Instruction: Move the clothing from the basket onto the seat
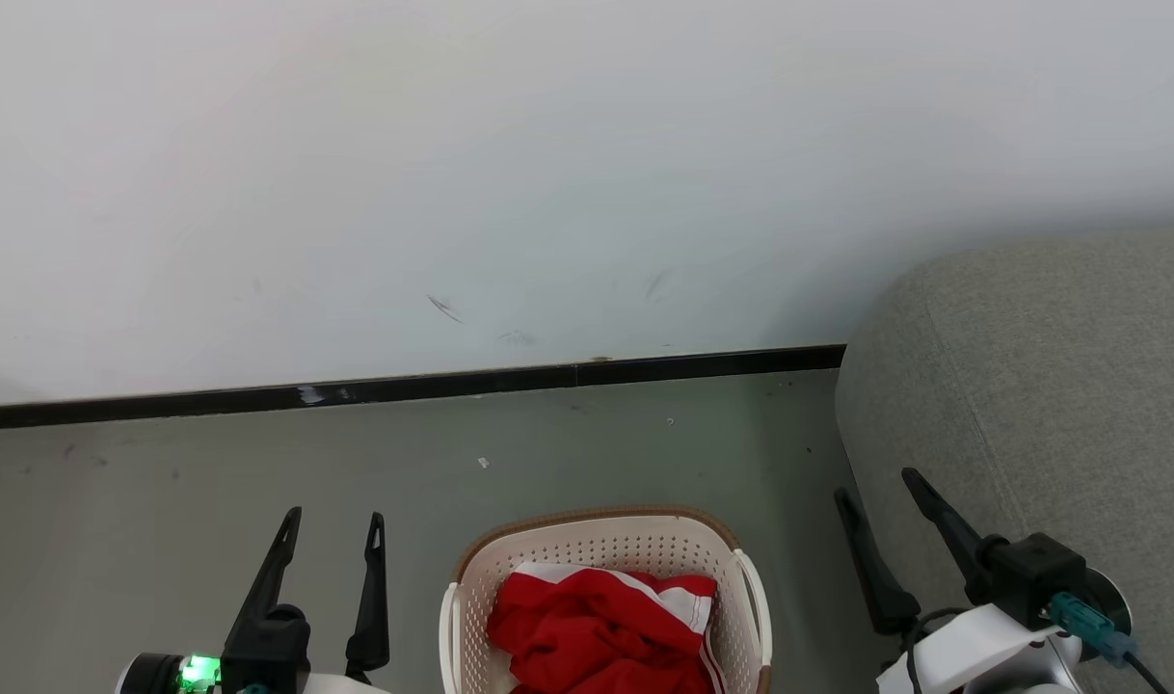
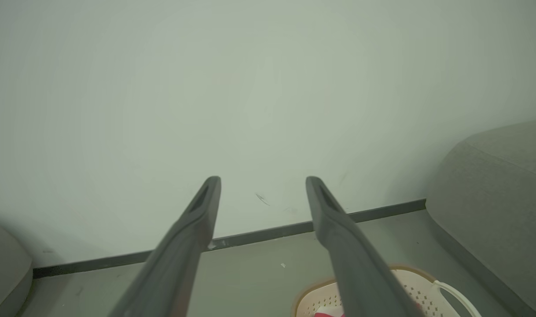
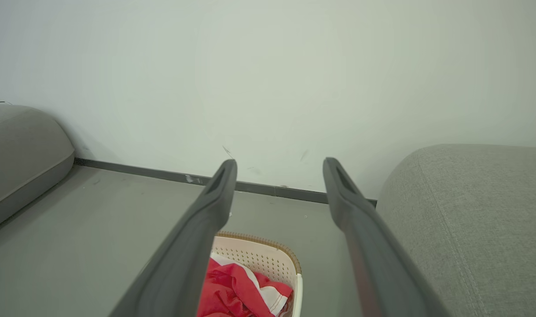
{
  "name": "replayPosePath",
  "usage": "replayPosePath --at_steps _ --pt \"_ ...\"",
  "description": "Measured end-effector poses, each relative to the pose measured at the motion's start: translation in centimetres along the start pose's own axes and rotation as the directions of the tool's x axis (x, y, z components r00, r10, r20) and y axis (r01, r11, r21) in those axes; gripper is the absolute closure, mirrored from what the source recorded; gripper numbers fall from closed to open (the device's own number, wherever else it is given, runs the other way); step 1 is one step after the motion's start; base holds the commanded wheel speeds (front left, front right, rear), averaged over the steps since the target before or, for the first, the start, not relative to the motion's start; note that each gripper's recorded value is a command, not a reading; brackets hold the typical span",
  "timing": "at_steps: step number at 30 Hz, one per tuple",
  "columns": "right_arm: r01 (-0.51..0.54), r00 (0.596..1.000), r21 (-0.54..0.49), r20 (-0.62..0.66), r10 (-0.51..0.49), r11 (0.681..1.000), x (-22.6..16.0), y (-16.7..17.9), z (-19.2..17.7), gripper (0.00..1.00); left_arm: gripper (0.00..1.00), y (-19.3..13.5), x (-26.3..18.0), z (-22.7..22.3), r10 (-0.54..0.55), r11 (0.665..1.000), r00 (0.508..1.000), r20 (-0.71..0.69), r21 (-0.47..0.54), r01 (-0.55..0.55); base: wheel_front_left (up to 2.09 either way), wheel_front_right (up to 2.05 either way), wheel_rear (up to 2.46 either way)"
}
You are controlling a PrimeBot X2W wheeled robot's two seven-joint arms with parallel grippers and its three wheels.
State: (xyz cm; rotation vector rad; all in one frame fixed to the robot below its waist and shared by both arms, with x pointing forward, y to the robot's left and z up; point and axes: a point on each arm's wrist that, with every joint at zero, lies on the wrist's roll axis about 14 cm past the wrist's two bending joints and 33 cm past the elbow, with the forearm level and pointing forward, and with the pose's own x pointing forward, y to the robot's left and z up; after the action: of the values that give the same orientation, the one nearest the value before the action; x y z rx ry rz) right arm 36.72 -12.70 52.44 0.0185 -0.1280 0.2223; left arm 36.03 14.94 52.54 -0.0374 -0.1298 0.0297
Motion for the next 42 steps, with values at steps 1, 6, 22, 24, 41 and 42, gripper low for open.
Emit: replayPosePath --at_steps 1,6,22,24,41,42 --pt "0.000 1.000 0.000 0.001 0.000 1.000 0.0 0.0 0.0 0.00 0.00 0.1 0.0 -0.1 0.003 1.000 1.000 -0.004 -0.004 -0.003 0.00 0.00 0.00" --pt "0.006 1.000 0.000 0.008 -0.006 1.000 0.0 -0.2 0.3 0.00 0.00 0.4 -0.1 -0.8 0.015 1.000 0.999 -0.028 -0.015 -0.015 0.00 0.00 0.00" --pt "0.039 0.999 0.024 0.018 -0.040 0.999 -0.2 -1.2 0.5 0.00 0.00 1.4 -0.3 -1.7 0.050 0.998 0.997 -0.061 -0.032 -0.052 0.00 0.00 0.00" --pt "0.038 0.999 0.024 0.019 -0.039 0.999 -0.2 -1.2 0.6 0.00 0.00 1.5 -0.4 -1.8 0.052 0.998 0.997 -0.062 -0.031 -0.054 0.00 0.00 0.00" --pt "0.030 0.999 0.025 0.015 -0.030 0.999 -0.1 -0.9 0.4 0.00 0.00 1.9 -0.4 -2.0 0.064 0.997 0.996 -0.068 -0.028 -0.066 0.00 0.00 0.00" --pt "0.030 0.999 0.026 0.014 -0.030 0.999 -0.1 -0.9 0.4 0.00 0.00 1.9 -0.4 -2.0 0.065 0.997 0.996 -0.069 -0.028 -0.067 0.00 0.00 0.00"
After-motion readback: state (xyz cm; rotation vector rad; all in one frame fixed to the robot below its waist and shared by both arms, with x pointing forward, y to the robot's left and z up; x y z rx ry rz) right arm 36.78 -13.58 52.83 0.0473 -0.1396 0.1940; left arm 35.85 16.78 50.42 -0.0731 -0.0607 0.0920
